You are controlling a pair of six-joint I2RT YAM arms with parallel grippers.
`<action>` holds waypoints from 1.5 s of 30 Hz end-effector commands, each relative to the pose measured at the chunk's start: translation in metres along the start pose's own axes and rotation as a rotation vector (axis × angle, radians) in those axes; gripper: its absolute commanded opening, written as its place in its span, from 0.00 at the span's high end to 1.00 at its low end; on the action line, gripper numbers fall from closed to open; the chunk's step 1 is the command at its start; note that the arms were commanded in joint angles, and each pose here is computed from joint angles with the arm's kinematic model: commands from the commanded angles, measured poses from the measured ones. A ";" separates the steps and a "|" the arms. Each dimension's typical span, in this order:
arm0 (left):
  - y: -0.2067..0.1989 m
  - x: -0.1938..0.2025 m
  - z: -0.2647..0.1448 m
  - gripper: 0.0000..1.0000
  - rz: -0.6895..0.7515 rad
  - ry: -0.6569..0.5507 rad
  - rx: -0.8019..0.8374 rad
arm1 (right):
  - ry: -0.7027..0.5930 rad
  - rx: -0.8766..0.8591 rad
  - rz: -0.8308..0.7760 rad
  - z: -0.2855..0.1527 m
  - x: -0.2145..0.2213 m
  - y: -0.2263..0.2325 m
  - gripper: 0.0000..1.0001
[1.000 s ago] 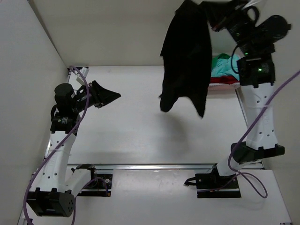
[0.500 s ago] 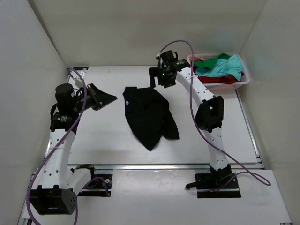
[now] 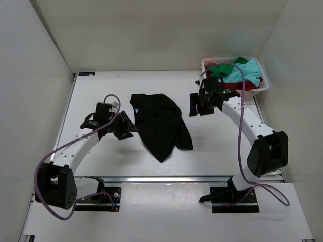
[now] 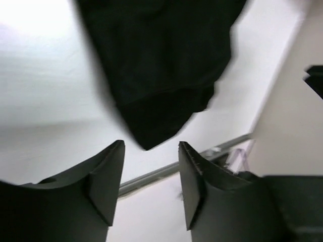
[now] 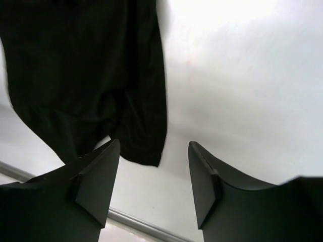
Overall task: Fold and stack the t-shirts
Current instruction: Flatten out the tshirt
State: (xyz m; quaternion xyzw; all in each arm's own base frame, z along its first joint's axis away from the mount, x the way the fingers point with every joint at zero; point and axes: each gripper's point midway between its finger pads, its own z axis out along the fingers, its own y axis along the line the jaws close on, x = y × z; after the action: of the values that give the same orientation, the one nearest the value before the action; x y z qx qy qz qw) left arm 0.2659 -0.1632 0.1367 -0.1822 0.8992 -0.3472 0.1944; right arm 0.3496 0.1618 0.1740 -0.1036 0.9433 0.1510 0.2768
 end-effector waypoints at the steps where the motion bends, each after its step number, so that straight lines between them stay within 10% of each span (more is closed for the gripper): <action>1: 0.024 0.006 0.016 0.40 0.031 -0.013 -0.121 | 0.048 -0.050 -0.026 0.017 0.030 0.010 0.45; 22: 0.030 0.016 0.101 0.41 0.026 0.079 -0.178 | 0.377 -0.058 0.023 0.082 0.160 0.012 0.40; 25: 0.020 0.013 0.106 0.47 -0.009 0.065 -0.078 | 0.421 -0.108 0.018 0.086 0.165 0.023 0.58; 27: 0.017 0.016 0.106 0.64 -0.030 0.075 -0.040 | 0.433 -0.108 0.021 0.084 0.166 0.025 1.00; 31: 0.005 0.007 0.098 1.00 -0.023 0.050 -0.009 | 0.359 -0.066 0.021 0.073 0.130 0.015 1.00; 45: 0.000 -0.086 -0.073 1.00 -0.024 -0.346 -0.088 | -0.019 0.316 0.080 -0.021 -0.047 -0.083 1.00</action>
State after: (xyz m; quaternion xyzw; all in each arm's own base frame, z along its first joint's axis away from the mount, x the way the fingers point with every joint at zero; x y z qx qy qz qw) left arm 0.3239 -0.0870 0.2083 -0.2816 0.8392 -0.3077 0.3490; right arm 0.4005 0.1240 0.1998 -0.0518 0.9474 0.0813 0.3053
